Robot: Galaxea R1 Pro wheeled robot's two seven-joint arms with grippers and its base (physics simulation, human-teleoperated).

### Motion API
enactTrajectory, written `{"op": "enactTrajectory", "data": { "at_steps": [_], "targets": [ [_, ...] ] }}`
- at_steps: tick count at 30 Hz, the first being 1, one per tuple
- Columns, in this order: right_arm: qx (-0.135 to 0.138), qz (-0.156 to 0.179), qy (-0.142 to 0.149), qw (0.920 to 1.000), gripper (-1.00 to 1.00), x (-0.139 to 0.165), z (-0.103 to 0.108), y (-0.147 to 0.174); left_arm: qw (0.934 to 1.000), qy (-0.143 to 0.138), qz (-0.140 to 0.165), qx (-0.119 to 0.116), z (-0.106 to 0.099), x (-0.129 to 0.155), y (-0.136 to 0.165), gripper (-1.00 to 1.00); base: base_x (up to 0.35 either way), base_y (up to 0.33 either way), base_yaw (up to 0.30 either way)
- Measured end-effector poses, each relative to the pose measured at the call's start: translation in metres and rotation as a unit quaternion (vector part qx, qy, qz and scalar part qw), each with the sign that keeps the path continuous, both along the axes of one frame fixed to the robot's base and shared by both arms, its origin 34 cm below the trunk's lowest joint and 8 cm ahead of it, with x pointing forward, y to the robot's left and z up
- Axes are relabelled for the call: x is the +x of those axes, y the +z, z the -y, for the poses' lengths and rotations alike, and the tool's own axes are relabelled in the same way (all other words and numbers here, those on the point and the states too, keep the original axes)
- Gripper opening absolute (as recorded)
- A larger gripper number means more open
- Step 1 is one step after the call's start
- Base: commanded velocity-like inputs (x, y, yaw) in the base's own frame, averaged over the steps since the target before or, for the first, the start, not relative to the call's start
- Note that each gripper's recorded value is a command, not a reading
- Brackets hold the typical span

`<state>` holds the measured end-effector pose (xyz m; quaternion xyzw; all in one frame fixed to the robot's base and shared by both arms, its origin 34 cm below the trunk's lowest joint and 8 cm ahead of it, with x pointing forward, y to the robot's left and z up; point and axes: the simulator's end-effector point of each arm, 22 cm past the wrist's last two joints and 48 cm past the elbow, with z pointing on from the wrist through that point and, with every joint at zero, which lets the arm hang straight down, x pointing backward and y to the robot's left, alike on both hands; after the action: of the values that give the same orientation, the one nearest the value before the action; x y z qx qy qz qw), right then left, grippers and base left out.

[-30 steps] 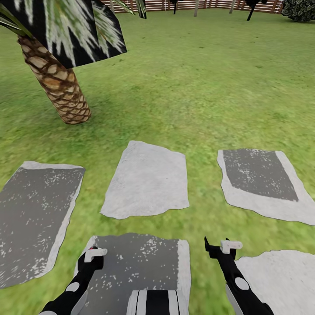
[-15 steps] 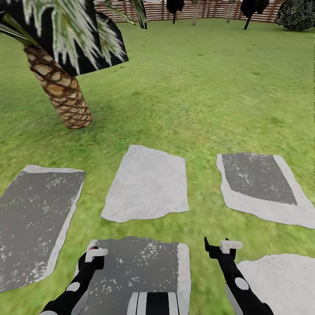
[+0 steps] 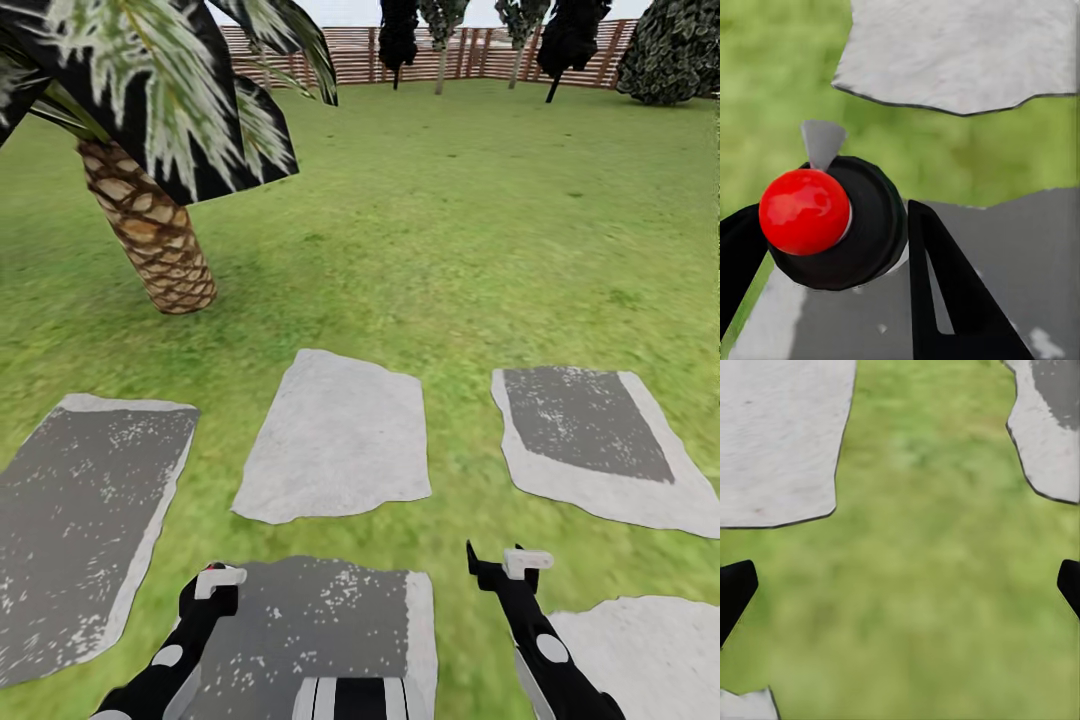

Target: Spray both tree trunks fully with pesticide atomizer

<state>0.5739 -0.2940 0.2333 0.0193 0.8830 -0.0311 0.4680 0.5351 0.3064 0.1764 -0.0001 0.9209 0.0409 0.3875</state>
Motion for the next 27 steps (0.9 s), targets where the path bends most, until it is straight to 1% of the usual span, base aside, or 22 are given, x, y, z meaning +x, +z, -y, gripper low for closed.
{"op": "enactTrajectory", "data": {
  "at_steps": [4, 10, 13, 14, 15, 16, 22, 27],
  "targets": [
    [0.004, 0.007, 0.000, 1.0000, 1.00, 0.004, -0.004, 0.008, 1.0000, 0.000, 0.007, 0.000, 0.000, 0.005, 0.008, -1.00, 0.000, 0.000, 0.000],
    [0.002, 0.017, 0.000, 0.9999, 1.00, 0.008, -0.003, 0.019, 0.9998, -0.001, 0.018, -0.003, 0.001, 0.012, 0.019, -1.00, 0.000, 0.000, -0.008],
    [-0.006, 0.001, 0.000, 1.0000, 1.00, -0.020, 0.007, 0.011, 0.9997, -0.001, 0.023, -0.002, 0.000, 0.015, 0.025, -1.00, 0.000, 0.000, -0.134],
    [-0.009, -0.020, 0.000, 0.9998, 1.00, -0.055, 0.011, -0.002, 0.9999, 0.006, 0.010, -0.001, -0.004, -0.005, 0.018, -1.00, 0.000, 0.000, -0.176],
    [-0.010, -0.026, 0.000, 0.9996, 1.00, -0.070, 0.012, -0.005, 1.0000, 0.007, 0.006, -0.001, -0.005, -0.013, 0.017, -1.00, 0.000, 0.000, -0.177],
    [-0.010, -0.025, 0.000, 0.9996, 1.00, -0.078, 0.012, -0.005, 1.0000, 0.008, 0.003, 0.000, -0.005, -0.020, 0.016, -1.00, 0.000, 0.000, -0.178],
    [-0.012, -0.012, 0.002, 0.9999, 1.00, -0.105, 0.011, 0.002, 0.9999, 0.010, -0.007, 0.000, -0.006, -0.045, 0.015, -1.00, 0.000, 0.000, -0.178],
    [-0.012, -0.002, 0.004, 0.9999, 1.00, -0.111, 0.010, 0.008, 0.9998, 0.012, -0.017, 0.002, -0.008, -0.070, 0.014, -1.00, 0.000, 0.000, -0.179]
  ]
}}
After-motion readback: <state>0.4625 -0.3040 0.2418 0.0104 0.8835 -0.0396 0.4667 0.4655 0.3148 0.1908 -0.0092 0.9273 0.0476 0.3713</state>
